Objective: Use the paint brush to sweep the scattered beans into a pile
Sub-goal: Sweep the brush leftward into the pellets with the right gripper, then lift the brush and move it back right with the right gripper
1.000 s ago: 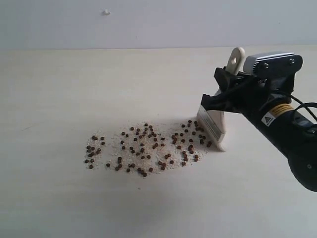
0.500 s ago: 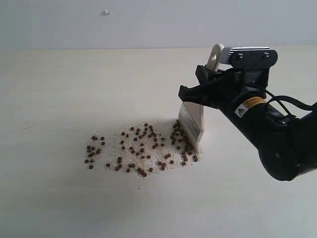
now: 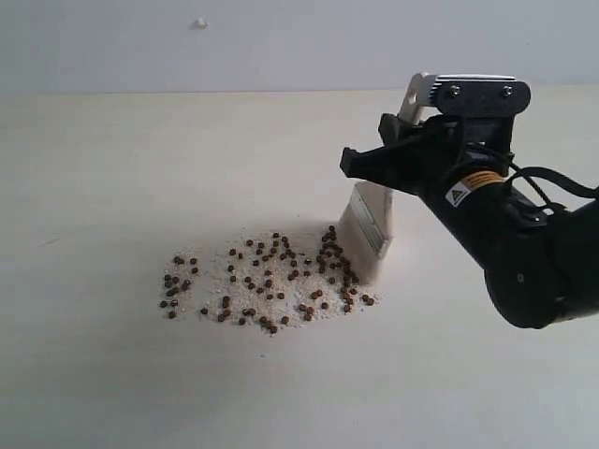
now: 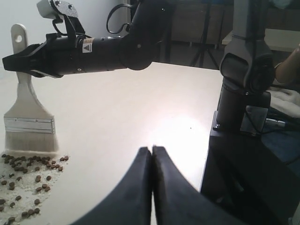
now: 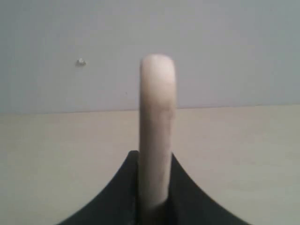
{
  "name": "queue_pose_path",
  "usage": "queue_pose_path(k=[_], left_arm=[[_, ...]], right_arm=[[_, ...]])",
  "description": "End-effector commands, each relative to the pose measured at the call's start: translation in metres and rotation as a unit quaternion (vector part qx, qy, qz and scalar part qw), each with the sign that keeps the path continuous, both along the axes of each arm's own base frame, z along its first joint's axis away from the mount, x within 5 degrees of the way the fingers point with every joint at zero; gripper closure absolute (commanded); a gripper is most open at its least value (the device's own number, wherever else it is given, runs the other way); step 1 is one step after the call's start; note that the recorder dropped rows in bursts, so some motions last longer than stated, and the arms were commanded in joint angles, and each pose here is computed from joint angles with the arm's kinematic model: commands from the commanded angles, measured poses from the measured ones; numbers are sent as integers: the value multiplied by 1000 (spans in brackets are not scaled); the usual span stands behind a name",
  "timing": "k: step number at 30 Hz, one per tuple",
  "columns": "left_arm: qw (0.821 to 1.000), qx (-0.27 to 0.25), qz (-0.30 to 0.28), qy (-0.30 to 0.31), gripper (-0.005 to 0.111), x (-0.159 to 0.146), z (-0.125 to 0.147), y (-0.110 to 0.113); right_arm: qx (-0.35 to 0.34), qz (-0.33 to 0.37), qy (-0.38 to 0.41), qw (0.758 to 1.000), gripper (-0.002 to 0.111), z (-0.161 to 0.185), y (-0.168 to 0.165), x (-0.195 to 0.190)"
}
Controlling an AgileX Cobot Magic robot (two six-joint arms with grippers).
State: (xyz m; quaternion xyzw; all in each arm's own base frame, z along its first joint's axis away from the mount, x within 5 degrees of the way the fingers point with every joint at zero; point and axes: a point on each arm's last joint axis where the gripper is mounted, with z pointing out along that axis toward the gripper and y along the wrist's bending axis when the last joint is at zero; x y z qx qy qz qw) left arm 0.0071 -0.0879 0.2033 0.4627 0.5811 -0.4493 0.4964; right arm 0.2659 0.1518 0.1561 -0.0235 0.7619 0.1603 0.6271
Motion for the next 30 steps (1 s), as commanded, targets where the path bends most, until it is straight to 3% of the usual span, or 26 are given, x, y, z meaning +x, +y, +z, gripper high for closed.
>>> queue_pose_path(k=[1, 9, 18, 30], left_arm=[[1000, -4, -2, 3, 107, -1, 0, 0], [1000, -4, -2, 3, 107, -1, 0, 0], [1000, -4, -2, 3, 107, -1, 0, 0], [1000, -4, -2, 3, 107, -1, 0, 0]], right_arm=[[10, 0, -27, 1000, 108, 17, -2, -2], [6, -30, -43, 999, 108, 33, -21, -21], [33, -45, -12, 998, 108, 15, -44, -50], [13, -50, -6, 999, 108, 1, -45, -49]])
